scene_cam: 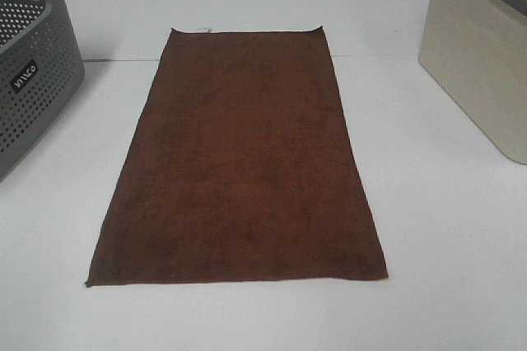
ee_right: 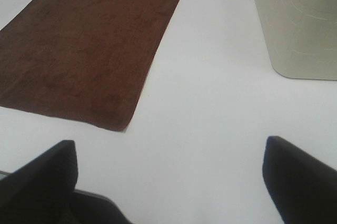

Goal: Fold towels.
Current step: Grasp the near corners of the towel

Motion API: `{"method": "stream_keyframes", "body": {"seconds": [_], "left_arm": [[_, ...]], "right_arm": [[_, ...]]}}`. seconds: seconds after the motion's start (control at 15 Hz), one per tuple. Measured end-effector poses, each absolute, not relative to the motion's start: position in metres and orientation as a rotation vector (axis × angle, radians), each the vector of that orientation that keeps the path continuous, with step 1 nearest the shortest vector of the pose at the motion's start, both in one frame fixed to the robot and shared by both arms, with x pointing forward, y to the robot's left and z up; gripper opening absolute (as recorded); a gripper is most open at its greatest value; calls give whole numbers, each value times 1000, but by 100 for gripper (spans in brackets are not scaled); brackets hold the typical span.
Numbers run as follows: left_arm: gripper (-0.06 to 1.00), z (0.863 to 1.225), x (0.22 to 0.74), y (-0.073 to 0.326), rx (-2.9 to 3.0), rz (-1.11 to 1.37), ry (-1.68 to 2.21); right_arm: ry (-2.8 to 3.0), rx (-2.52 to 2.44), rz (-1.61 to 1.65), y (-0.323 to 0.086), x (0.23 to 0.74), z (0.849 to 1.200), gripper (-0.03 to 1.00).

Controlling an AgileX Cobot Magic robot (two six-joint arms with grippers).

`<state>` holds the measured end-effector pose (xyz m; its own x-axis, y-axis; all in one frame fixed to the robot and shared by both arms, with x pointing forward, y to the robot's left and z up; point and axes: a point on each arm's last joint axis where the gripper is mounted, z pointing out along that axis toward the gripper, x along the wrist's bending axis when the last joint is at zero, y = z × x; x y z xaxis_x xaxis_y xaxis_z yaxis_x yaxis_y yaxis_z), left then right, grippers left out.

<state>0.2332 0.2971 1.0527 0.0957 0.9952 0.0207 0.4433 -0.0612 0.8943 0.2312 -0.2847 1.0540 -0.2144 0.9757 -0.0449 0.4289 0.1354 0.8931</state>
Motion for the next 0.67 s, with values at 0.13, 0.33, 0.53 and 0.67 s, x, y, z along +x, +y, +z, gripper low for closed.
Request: {"method": "stream_keyframes", "body": {"seconds": [0.13,0.33,0.53,0.67], "left_arm": [[77,1053,233,297,1615,918,1448],[77,1053,233,297,1615,918,1448],[77,1053,233,297,1615,918,1448],[77,1053,233,297,1615,918,1448]], "right_arm": [[1741,1361,1032,-285,231,1054,89],[1741,1361,1032,-285,231,1054,89],[1741,1361,1032,-285,231,1054,89],[1741,1361,1032,-285,231,1054,89]]}}
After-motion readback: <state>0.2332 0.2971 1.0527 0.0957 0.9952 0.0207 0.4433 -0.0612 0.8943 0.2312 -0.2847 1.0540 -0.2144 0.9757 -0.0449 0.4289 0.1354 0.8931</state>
